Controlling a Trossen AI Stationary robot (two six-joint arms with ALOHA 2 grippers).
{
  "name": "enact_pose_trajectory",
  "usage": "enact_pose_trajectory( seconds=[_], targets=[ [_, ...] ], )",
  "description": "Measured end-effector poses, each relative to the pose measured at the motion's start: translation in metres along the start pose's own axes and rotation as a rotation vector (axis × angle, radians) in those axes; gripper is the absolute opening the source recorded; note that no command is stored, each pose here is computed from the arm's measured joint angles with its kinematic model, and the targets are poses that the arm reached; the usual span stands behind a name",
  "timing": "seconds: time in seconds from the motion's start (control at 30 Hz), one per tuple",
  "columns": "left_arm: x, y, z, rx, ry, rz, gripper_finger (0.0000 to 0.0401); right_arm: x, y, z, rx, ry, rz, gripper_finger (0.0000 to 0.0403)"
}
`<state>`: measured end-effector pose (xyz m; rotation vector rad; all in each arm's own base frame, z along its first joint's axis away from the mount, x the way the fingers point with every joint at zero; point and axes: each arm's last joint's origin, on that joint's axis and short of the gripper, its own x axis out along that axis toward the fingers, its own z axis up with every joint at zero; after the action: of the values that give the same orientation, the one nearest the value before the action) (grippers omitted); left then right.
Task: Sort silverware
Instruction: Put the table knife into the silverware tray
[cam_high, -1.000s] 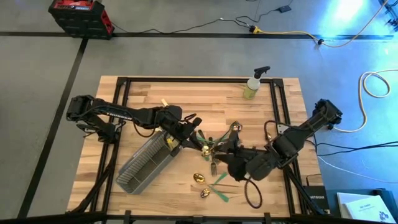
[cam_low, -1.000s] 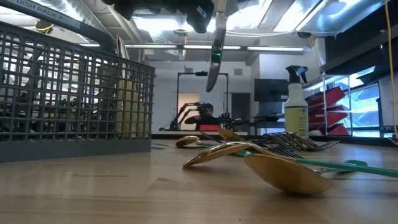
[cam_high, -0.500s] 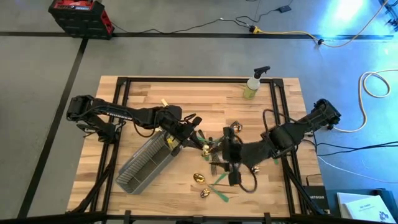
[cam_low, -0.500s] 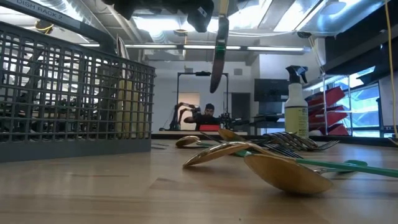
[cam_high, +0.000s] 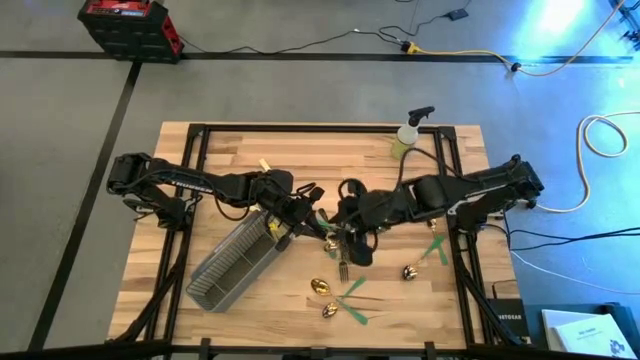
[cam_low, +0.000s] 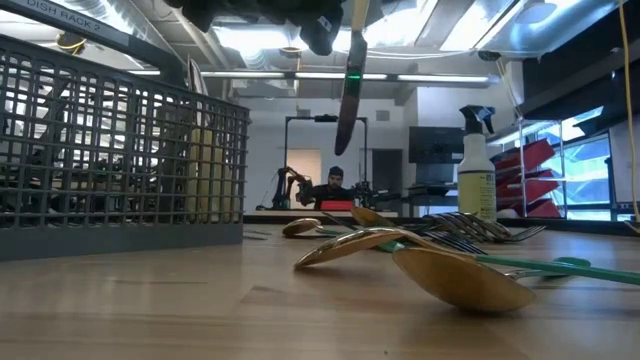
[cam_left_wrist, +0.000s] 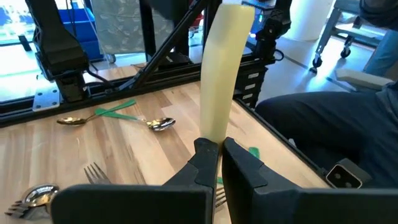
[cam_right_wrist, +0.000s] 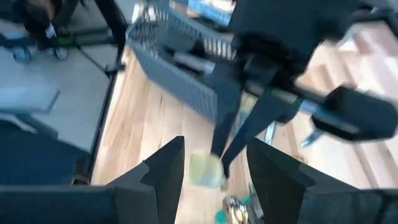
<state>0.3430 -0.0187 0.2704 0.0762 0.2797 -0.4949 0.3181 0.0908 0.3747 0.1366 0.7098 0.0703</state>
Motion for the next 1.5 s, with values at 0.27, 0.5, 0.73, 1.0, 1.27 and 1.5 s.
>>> enact_pose_trajectory(
  seconds=[0.27, 0.5, 0.73, 1.0, 1.27, 1.5],
  targets=[
    [0.000, 0.000, -0.001, 0.003, 0.007, 0.002, 0.0000, 0.015, 0.003, 0.000, -0.001, 0.017, 0.029, 0.0156],
    [0.000, 0.000, -0.001, 0.003, 0.006, 0.003, 0.0000, 0.023, 0.002, -0.006, -0.011, 0.073, 0.014, 0.0156],
    [0.000, 0.000, -0.001, 0.003, 0.007, 0.003, 0.0000, 0.023, 0.002, -0.006, -0.025, 0.068, 0.009, 0.0141],
    [0.000, 0.000, -0.001, 0.001, 0.010, -0.003, 0.0000, 0.026, 0.002, -0.006, -0.041, 0.079, 0.021, 0.0055],
    [0.000, 0.000, -0.001, 0.000, 0.006, 0.005, 0.0000, 0.029, 0.004, -0.007, -0.036, 0.093, 0.045, 0.0028],
    [0.000, 0.000, -0.001, -0.009, 0.007, 0.005, 0.0000, 0.024, 0.005, -0.010, -0.015, 0.126, 0.067, 0.0028]
  ],
)
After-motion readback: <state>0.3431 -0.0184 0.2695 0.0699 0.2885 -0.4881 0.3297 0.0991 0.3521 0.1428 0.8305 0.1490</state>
